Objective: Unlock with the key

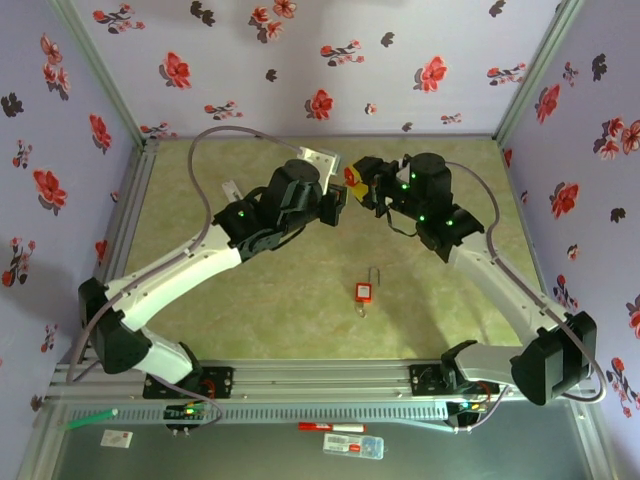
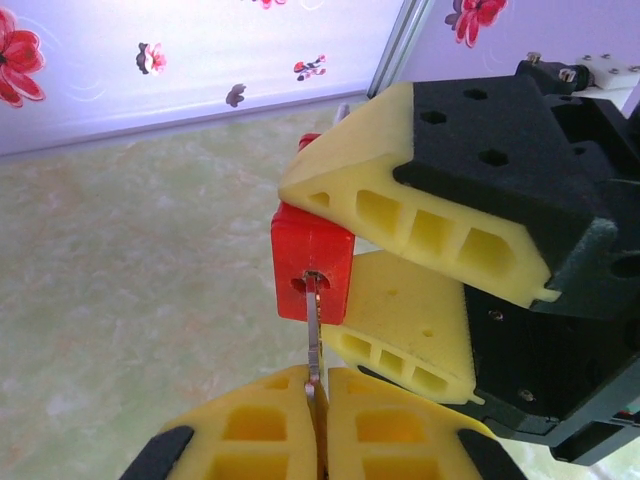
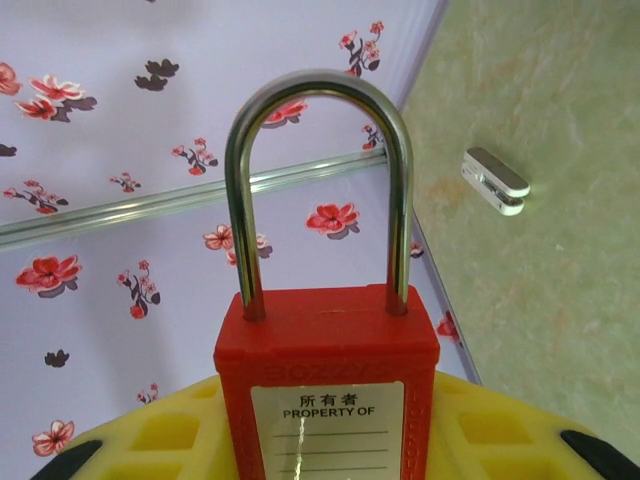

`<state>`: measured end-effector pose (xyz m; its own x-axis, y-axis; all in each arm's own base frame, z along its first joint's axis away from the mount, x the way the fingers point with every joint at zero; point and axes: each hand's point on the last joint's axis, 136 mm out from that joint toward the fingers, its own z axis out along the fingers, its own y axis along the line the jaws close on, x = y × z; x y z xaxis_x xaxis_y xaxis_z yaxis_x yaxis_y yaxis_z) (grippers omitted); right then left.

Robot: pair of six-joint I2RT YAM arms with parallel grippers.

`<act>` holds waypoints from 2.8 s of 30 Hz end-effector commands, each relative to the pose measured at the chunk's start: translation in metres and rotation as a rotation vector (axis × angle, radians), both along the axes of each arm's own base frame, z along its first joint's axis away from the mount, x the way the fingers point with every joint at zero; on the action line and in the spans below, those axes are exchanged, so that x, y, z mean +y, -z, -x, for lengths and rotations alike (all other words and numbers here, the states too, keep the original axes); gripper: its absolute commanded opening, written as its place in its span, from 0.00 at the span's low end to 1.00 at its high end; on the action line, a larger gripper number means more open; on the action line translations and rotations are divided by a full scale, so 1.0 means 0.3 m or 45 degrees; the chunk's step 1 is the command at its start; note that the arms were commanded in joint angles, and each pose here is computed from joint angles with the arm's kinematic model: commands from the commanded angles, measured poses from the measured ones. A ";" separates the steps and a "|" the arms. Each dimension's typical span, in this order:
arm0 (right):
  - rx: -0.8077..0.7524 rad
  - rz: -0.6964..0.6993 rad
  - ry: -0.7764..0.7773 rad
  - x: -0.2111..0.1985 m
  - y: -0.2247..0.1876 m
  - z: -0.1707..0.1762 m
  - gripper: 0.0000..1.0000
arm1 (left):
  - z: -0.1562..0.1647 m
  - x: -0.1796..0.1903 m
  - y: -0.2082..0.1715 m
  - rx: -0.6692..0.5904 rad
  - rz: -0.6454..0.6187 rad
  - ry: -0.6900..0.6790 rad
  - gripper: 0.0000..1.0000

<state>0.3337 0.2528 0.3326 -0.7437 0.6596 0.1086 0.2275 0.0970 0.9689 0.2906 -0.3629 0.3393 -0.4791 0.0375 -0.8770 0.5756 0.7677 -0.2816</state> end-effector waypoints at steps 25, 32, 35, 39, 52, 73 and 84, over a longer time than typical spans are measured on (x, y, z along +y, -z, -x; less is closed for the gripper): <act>-0.035 0.042 -0.388 0.100 0.024 0.115 0.00 | 0.067 0.014 -0.163 0.069 0.544 0.024 0.00; -0.013 0.046 -0.374 0.083 0.039 0.089 0.00 | 0.074 0.080 -0.136 0.113 0.512 -0.041 0.00; -0.003 0.052 -0.358 0.071 0.045 0.078 0.00 | 0.065 0.119 -0.106 0.126 0.464 -0.117 0.00; 0.020 0.079 -0.331 0.057 0.069 0.064 0.00 | 0.061 0.160 -0.081 0.116 0.400 -0.195 0.00; 0.034 0.085 -0.289 0.059 0.086 0.010 0.00 | 0.095 0.151 -0.039 0.157 0.342 -0.264 0.00; 0.020 0.059 -0.312 0.077 0.072 -0.002 0.00 | 0.072 0.076 0.074 0.235 0.178 -0.255 0.00; 0.021 0.063 -0.326 0.079 0.075 0.004 0.00 | 0.059 0.080 0.107 0.219 0.080 -0.257 0.00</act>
<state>0.3288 0.2740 0.2859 -0.8683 0.4749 0.1431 0.2798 0.2305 0.9320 0.2688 -0.3376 0.2980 -0.6410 -0.1422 -0.7542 0.3426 0.8264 -0.4469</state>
